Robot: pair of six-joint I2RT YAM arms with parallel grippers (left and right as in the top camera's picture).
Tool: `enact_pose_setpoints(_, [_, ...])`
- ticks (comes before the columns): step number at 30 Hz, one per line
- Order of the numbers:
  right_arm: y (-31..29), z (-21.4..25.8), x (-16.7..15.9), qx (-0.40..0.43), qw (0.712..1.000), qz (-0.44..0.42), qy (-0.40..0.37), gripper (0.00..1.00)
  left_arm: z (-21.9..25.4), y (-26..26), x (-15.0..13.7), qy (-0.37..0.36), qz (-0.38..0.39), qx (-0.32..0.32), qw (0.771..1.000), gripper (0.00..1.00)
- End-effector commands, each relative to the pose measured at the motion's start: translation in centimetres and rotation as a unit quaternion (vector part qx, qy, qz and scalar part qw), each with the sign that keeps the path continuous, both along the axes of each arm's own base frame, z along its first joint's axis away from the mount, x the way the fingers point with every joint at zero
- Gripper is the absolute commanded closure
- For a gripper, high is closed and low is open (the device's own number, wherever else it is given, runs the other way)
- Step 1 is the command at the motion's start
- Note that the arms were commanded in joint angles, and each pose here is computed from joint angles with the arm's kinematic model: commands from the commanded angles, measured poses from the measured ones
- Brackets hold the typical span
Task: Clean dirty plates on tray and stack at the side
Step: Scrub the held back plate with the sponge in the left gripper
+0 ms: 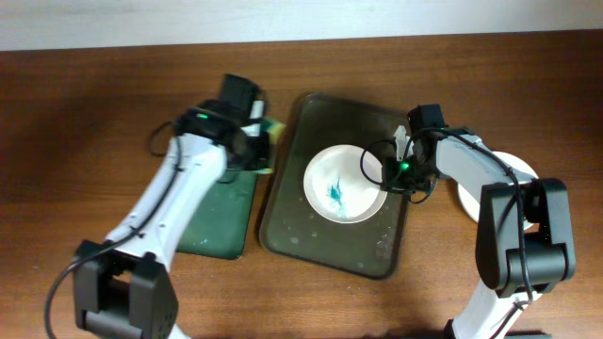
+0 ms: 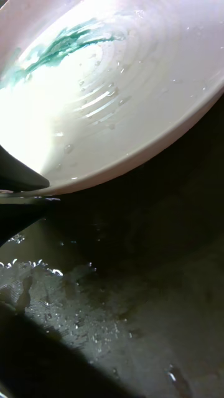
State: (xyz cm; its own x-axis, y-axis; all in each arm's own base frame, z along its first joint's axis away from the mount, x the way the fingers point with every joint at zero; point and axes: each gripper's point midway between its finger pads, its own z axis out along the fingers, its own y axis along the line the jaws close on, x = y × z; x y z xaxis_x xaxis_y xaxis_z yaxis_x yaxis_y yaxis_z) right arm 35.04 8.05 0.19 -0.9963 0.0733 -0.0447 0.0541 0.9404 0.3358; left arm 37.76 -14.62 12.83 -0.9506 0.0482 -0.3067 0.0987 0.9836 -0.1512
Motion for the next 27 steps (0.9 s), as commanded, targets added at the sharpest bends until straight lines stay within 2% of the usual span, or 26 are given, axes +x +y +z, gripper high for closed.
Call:
enact_pose_setpoints(1, [-1.7,-1.1,-1.0,-0.046,0.999,-0.004,0.02,0.9,-0.8,-10.8,-2.0,0.021,-0.093,-0.112,0.989,1.0])
enact_pose_setpoints(5, [-1.4,-1.1,-1.1,-0.039,0.999,-0.003,0.023,0.9,-8.5,-18.3,-4.2,0.086,-0.101,-0.134,0.982,1.0])
enact_pose_setpoints(9, [-1.4,-1.1,-1.1,-0.039,0.999,-0.003,0.022,0.9,-13.6,-19.3,-4.4,0.11,-0.09,-0.121,0.982,1.0])
enact_pose_setpoints(10, [-1.4,-1.1,-1.1,-0.039,0.999,-0.003,0.023,0.9,-14.6,-17.9,-4.4,0.108,-0.079,-0.082,0.988,1.0])
enact_pose_setpoints(12, [-1.4,-1.1,-1.1,-0.039,0.999,-0.003,0.023,0.91,-15.3,-12.8,-2.1,0.057,-0.025,0.05,0.997,1.0])
enact_pose_setpoints(16, [-1.4,-1.1,-1.1,-0.039,0.999,-0.003,0.023,0.9,-11.8,-6.4,0.5,0.036,0.03,0.176,0.983,1.0])
enact_pose_setpoints(18, [-1.4,-1.1,-1.1,-0.039,0.999,-0.003,0.023,0.91,-11.7,-5.3,0.8,0.04,0.031,0.187,0.981,1.0])
enact_pose_setpoints(19, [-1.4,-1.1,-1.1,-0.039,0.999,-0.003,0.023,0.91,-11.9,-6.0,0.6,0.047,0.027,0.17,0.984,1.0])
enact_pose_setpoints(21, [-1.4,-1.1,-1.1,-0.039,0.999,-0.003,0.023,0.9,-12.6,-12.9,-1.0,0.088,-0.071,0.019,0.993,1.0])
enact_pose_setpoints(22, [-1.4,-1.1,-1.1,-0.039,0.999,-0.003,0.023,0.9,-12.2,-17.7,-2.8,0.114,-0.132,-0.083,0.981,1.0])
enact_pose_setpoints(23, [-1.4,-1.1,-1.1,-0.039,0.999,-0.003,0.023,0.9,-11.5,-20.4,-4.2,0.127,-0.17,-0.137,0.968,1.0])
enact_pose_setpoints(24, [-1.4,-1.1,-1.1,-0.039,0.999,-0.003,0.023,0.9,-11.0,-22.6,-5.6,0.133,-0.206,-0.172,0.954,1.0])
enact_pose_setpoints(27, [-1.4,-1.1,-1.2,-0.039,0.999,-0.003,0.024,0.91,-10.8,-25.2,-8.0,0.134,-0.244,-0.18,0.944,1.0])
